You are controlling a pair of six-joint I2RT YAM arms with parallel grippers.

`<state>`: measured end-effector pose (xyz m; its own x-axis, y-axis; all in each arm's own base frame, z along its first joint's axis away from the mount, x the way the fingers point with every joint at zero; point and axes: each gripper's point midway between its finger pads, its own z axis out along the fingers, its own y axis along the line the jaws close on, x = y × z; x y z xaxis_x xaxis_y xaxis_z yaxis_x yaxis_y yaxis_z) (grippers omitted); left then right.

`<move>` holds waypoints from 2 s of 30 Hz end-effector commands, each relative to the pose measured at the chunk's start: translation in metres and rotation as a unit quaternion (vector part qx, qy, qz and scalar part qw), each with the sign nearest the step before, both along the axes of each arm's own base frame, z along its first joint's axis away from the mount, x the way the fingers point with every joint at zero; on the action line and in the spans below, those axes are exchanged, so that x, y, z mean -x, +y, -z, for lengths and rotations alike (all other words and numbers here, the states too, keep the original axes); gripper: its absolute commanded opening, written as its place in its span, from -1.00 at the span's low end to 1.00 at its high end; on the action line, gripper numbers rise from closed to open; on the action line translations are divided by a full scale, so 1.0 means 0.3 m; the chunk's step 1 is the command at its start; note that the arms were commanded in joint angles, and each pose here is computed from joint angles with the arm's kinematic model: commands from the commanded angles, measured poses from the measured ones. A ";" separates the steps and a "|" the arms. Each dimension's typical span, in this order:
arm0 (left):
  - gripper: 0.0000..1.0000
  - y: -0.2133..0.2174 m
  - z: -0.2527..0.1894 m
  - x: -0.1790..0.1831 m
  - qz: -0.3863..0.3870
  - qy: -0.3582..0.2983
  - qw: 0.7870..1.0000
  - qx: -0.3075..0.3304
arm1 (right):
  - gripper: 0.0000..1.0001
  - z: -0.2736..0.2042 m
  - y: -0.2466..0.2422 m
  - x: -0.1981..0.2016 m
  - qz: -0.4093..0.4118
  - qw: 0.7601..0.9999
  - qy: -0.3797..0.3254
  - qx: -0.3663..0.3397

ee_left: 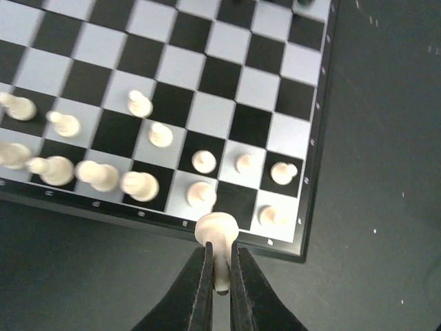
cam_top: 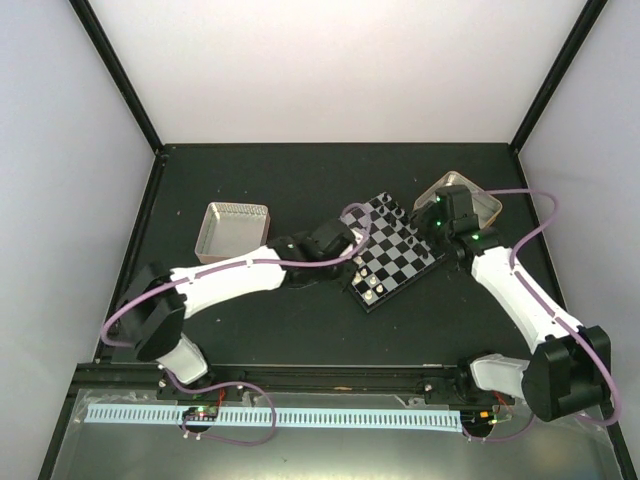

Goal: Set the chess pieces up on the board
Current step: Place the chess piece on the chessboard.

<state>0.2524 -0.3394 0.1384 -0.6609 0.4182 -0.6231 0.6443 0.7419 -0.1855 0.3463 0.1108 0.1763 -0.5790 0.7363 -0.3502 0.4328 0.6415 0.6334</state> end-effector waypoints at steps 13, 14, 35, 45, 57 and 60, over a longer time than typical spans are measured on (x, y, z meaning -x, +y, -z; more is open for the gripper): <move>-0.97 -0.096 0.148 0.059 0.055 0.044 0.984 -0.161 | 0.12 0.112 -0.165 0.056 0.042 0.996 0.037 0.070; -0.97 -0.100 0.154 0.056 0.055 0.046 0.984 -0.164 | 0.12 0.116 -0.167 0.057 0.042 0.996 0.039 0.070; -0.91 -0.137 0.243 0.044 0.067 0.090 0.974 -0.198 | 0.12 0.135 -0.136 0.046 0.025 0.998 0.045 0.041; -0.86 -0.153 0.254 0.033 0.069 0.094 0.974 -0.197 | 0.12 0.140 -0.127 0.044 0.020 0.998 0.048 0.036; -0.74 -0.155 0.244 0.020 0.065 0.091 0.974 -0.195 | 0.12 0.142 -0.123 0.044 0.017 0.998 0.048 0.033; -0.75 -0.155 0.239 0.016 0.062 0.088 0.975 -0.194 | 0.12 0.141 -0.121 0.045 0.016 0.998 0.048 0.032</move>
